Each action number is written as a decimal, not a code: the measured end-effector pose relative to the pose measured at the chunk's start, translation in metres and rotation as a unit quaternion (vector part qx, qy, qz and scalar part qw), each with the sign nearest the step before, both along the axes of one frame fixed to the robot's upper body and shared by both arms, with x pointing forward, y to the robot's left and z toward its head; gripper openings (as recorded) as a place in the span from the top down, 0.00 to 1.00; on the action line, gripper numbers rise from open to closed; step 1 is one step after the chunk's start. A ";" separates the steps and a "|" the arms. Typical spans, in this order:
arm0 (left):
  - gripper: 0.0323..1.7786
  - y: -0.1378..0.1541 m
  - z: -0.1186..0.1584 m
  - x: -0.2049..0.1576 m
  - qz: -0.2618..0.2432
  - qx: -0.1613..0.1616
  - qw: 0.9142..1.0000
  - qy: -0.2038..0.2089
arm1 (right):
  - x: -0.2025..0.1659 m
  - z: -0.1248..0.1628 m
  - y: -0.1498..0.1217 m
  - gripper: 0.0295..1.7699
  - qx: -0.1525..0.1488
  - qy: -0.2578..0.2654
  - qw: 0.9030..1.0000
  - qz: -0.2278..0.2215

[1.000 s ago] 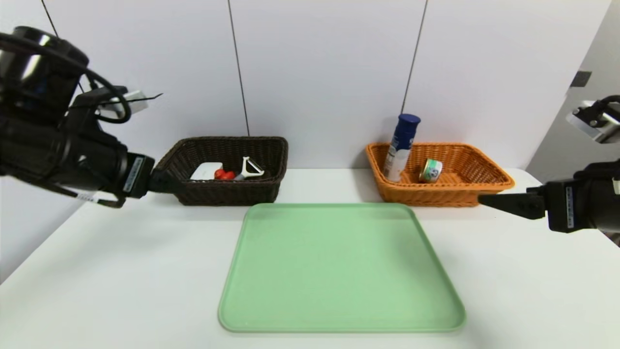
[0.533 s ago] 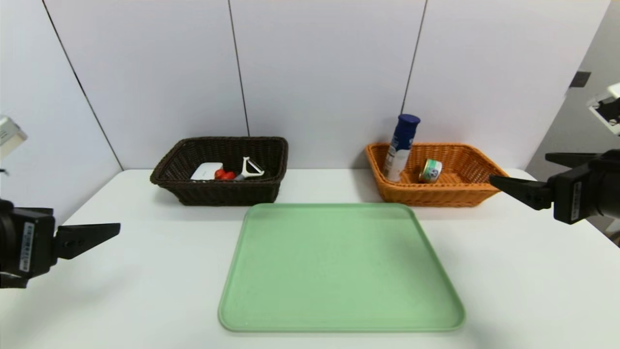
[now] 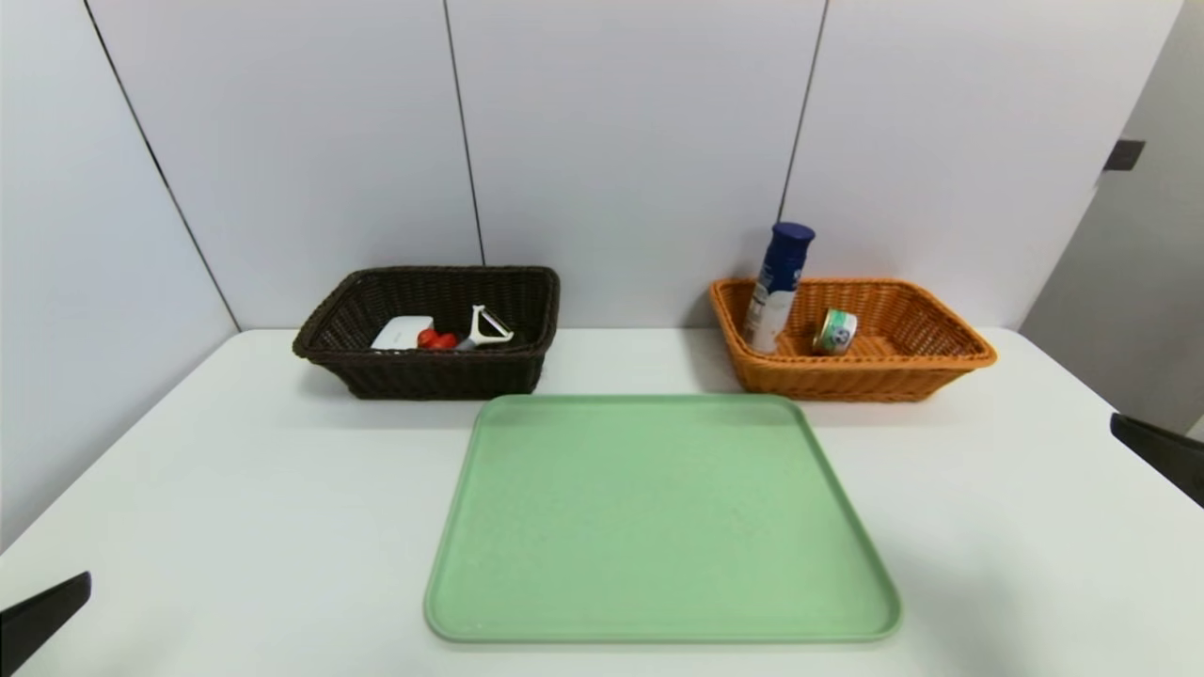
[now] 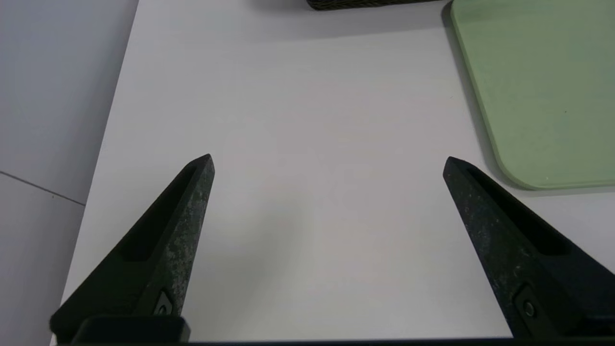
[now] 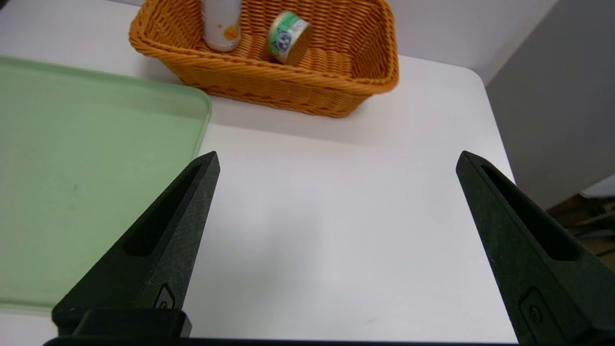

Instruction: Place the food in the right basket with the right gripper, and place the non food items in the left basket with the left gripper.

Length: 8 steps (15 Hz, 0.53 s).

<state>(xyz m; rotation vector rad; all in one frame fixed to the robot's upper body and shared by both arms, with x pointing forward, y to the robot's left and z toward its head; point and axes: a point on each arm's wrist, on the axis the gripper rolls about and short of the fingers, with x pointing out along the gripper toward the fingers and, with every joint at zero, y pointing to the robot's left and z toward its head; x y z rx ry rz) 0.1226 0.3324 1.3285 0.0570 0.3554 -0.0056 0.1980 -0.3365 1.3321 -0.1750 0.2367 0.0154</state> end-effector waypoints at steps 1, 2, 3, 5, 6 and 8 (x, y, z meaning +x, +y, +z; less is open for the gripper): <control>0.05 0.001 -0.008 -0.010 0.003 -0.001 1.000 -0.009 | -0.012 -0.006 -0.002 0.04 0.005 -0.004 1.000 -0.011; 0.05 0.002 -0.017 -0.019 0.005 -0.003 1.000 -0.018 | -0.025 -0.013 -0.003 0.04 0.007 -0.010 1.000 -0.021; 0.05 0.004 -0.026 -0.030 0.006 -0.005 1.000 -0.030 | -0.037 -0.020 -0.004 0.04 0.008 -0.017 0.999 -0.030; 0.05 0.005 -0.045 -0.044 0.009 -0.011 0.999 -0.047 | -0.060 -0.035 -0.003 0.04 0.008 -0.026 0.999 -0.039; 0.05 0.006 -0.050 -0.049 0.017 -0.022 0.998 -0.056 | -0.071 -0.042 -0.003 0.04 0.008 -0.028 0.999 -0.040; 0.05 0.007 -0.053 -0.054 0.037 -0.022 0.997 -0.071 | -0.095 -0.057 -0.001 0.04 0.009 -0.022 0.999 -0.036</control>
